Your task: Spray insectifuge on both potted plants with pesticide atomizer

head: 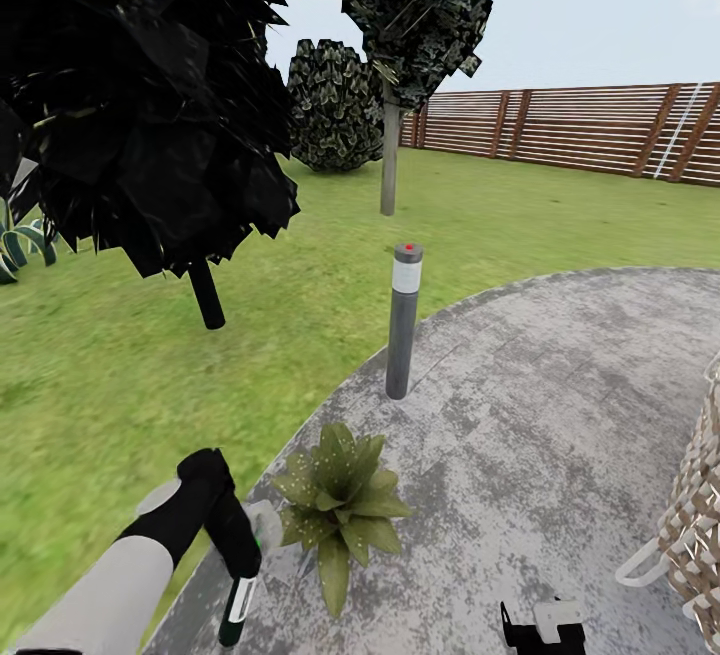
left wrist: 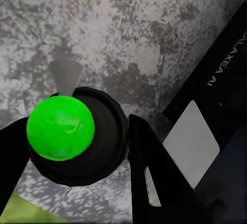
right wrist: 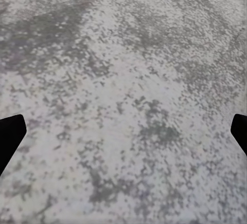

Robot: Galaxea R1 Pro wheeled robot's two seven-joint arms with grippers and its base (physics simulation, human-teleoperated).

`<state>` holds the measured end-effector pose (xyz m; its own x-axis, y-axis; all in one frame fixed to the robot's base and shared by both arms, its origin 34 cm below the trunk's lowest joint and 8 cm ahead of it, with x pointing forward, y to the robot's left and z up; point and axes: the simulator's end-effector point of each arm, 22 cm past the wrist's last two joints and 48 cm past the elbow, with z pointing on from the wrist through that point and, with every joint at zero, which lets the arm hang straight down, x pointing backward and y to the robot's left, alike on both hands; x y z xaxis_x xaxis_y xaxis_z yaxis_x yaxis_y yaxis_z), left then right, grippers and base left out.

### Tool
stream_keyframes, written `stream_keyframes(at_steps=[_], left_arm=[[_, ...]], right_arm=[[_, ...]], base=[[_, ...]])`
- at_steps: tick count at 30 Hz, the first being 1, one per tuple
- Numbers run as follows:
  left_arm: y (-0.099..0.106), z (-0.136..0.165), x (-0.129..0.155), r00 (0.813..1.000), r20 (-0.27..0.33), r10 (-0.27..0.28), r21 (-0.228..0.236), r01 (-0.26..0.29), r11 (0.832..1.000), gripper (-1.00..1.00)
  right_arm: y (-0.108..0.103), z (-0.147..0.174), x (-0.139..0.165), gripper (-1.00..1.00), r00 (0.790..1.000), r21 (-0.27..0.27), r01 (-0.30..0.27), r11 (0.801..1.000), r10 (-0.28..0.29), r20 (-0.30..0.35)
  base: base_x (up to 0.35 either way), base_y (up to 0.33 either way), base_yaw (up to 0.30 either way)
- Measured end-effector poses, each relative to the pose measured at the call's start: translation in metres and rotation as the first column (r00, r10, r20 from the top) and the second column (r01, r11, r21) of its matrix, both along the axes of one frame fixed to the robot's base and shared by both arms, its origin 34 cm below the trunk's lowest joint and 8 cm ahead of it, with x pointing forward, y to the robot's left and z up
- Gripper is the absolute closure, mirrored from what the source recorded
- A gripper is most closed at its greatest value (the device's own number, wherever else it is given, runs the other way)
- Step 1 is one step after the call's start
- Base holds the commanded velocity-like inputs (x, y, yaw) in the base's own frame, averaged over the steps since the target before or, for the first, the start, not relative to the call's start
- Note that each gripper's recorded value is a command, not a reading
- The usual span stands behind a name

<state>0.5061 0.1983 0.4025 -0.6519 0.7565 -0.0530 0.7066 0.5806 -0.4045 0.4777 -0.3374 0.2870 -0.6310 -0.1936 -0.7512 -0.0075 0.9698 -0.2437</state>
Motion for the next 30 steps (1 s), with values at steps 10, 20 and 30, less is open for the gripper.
stream_keyframes(at_steps=[10, 20, 30], left_arm=[[-0.009, 0.024, 0.017, 0.999, -0.017, -0.050, 0.040, 0.050, 0.998, 1.00], [-0.001, 0.034, 0.034, 0.999, 0.014, -0.051, 0.064, 0.050, 0.997, 1.00], [0.010, 0.075, 0.093, 0.988, 0.126, -0.084, 0.162, 0.063, 0.985, 1.00]], right_arm=[[0.000, 0.000, 0.000, -1.00, 1.000, 0.000, 0.000, 1.000, 0.000, 0.000], [0.000, 0.000, 0.000, -1.00, 1.000, 0.000, 0.000, 1.000, 0.000, 0.000], [0.000, 0.000, 0.000, -1.00, 1.000, 0.000, 0.000, 1.000, 0.000, 0.000]], base=[[0.000, 0.000, -0.139], [0.000, 0.000, -0.266], [0.000, 0.000, -0.017]])
